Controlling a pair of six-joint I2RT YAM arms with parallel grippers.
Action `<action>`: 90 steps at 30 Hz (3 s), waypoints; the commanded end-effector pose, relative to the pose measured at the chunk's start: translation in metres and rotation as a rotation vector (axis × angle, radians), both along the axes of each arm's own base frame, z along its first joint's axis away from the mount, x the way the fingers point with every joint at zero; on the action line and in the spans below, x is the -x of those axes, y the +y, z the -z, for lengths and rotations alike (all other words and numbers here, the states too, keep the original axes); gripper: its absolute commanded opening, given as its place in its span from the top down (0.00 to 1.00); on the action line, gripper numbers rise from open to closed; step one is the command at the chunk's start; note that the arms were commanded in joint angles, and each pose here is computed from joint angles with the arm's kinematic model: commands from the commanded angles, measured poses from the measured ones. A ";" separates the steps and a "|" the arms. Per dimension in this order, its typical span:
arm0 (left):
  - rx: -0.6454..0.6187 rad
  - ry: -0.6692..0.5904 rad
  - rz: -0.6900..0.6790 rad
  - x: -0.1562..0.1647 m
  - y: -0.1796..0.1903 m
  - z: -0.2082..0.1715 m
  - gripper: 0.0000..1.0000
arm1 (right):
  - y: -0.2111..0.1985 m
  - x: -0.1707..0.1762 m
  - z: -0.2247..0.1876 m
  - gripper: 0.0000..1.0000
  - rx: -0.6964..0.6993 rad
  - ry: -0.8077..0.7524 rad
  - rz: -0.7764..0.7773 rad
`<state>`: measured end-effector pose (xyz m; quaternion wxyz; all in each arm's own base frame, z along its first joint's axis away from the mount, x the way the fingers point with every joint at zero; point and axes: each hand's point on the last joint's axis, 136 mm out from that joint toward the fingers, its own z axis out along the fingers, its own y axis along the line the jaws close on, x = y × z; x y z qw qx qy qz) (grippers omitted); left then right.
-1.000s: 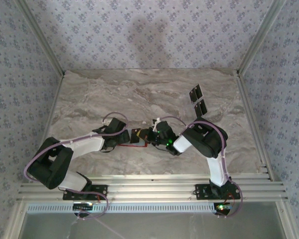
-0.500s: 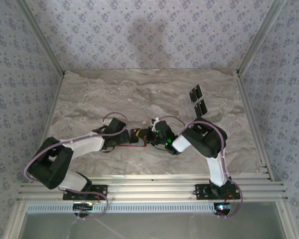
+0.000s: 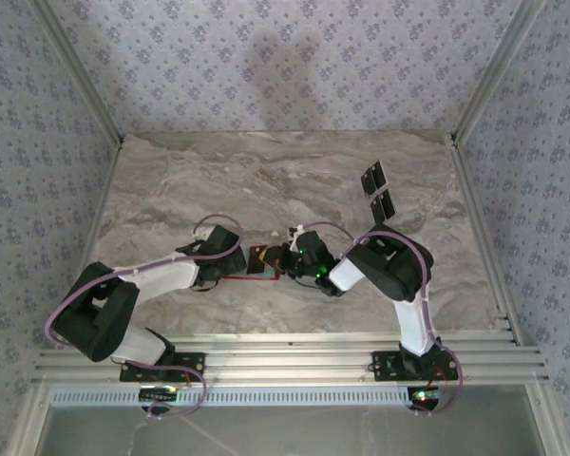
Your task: Put the credit cards into the card holder
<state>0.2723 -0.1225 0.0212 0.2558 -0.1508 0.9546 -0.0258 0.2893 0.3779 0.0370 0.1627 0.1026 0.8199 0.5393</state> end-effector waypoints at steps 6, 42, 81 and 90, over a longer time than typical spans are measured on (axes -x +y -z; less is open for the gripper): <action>-0.185 0.178 -0.076 0.046 0.048 0.029 0.02 | -0.008 0.025 0.037 1.00 0.090 0.127 -0.045; -0.175 0.192 -0.076 0.049 0.047 0.033 0.03 | -0.008 0.001 0.043 1.00 0.096 0.102 0.016; -0.145 0.148 -0.107 0.028 0.042 -0.002 0.03 | -0.016 0.010 0.020 0.51 0.330 0.083 -0.120; -0.152 0.179 -0.138 0.035 0.051 0.001 0.03 | -0.015 0.009 0.027 0.75 0.328 0.100 -0.121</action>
